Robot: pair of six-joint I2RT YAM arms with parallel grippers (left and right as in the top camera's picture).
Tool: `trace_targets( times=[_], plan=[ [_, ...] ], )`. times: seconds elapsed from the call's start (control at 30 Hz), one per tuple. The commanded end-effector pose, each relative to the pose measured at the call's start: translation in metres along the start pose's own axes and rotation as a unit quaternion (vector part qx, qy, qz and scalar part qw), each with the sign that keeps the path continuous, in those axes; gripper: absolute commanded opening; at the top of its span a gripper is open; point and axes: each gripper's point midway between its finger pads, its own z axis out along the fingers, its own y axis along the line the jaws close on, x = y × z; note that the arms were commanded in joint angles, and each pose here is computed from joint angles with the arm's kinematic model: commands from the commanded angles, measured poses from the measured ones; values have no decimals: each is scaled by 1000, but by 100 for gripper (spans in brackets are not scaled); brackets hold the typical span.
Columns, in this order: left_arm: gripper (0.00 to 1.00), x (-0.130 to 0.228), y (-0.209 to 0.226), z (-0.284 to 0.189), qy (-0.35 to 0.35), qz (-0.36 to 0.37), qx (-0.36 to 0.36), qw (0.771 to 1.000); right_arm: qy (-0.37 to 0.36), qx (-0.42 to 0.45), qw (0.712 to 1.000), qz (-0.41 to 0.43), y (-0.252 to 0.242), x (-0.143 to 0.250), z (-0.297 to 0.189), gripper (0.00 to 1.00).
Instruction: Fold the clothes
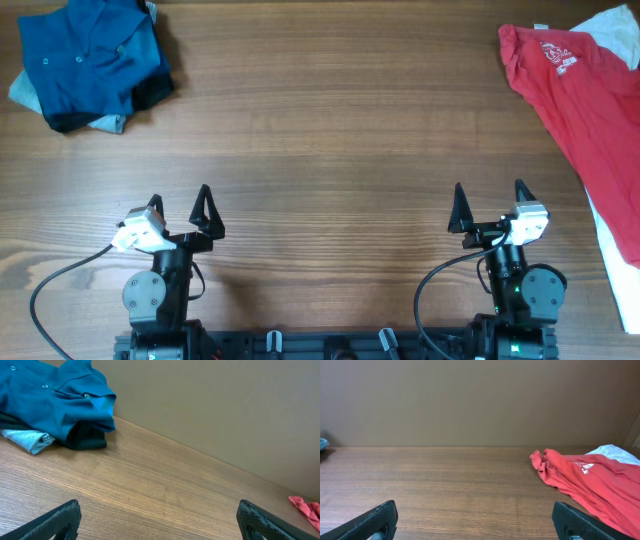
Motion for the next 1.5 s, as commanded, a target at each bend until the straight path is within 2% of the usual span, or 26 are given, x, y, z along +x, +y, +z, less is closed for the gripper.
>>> trace_targets(
  times=[0.0,1.23,1.3,1.37,1.47],
  plan=[
    [100,0,3,0,-3,8,-7,1000,-4,7,1000,0,-2,-1,0,100],
    [100,0,3,0,-3,8,-7,1000,-4,6,1000,2,-2,-1,0,100],
    [100,0,3,0,-3,8,-7,1000,-4,-16,999,41,6,-1,0,100],
    [100,0,3,0,-3,8,-7,1000,0,-46,989,144,16,-3,-1,100],
    [100,0,3,0,-3,8,-7,1000,20,-80,941,327,29,-3,-2,100]
  ],
)
